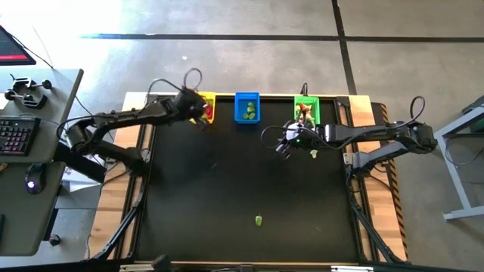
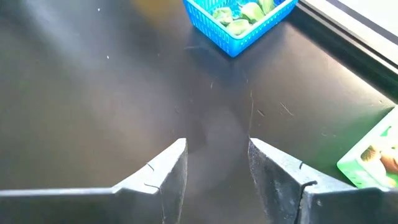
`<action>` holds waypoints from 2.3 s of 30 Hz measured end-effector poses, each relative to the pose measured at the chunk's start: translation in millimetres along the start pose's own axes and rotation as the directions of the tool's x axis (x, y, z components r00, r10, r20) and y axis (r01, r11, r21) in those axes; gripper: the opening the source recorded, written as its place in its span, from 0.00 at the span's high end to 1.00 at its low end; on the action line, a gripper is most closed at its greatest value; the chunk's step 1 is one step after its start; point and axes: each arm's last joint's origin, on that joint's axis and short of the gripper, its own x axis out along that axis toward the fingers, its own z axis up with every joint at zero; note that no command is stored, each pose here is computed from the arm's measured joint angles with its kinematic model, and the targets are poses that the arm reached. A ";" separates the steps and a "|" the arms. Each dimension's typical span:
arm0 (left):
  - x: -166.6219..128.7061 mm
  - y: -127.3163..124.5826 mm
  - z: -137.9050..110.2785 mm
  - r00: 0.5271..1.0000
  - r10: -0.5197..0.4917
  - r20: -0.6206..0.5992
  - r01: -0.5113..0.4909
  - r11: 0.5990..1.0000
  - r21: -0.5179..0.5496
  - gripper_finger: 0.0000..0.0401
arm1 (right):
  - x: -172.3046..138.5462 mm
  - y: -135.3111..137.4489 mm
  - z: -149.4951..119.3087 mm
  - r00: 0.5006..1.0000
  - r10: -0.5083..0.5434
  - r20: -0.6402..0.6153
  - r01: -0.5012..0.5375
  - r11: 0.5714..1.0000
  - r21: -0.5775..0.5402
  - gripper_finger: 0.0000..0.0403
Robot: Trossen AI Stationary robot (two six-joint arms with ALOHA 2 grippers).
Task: Sort produce into baskets
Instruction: Put the red chili pepper into the yellow bin, then put the green chili pepper into the blue bin
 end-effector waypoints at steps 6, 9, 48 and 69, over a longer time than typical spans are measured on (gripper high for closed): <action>12.6 27.9 -8.2 0.999 0.017 -0.044 -0.021 0.995 -0.098 0.93 | 0.0 0.5 1.2 1.000 0.006 0.012 -0.006 1.000 0.005 0.60; 24.9 33.6 -14.9 0.996 -0.019 -0.083 0.009 0.992 -0.123 0.93 | 0.0 0.6 1.5 1.000 0.006 0.015 -0.007 1.000 0.006 0.60; 15.0 -43.4 -23.1 0.896 -0.186 0.403 0.206 0.979 -0.006 0.68 | 6.7 101.7 -47.2 0.927 0.364 -0.088 -0.375 0.894 -0.244 0.37; -11.2 -88.1 -24.4 0.824 -0.303 0.479 0.247 0.953 0.178 0.68 | -2.1 212.7 -104.0 0.848 0.394 -0.355 -0.530 0.639 -0.557 0.36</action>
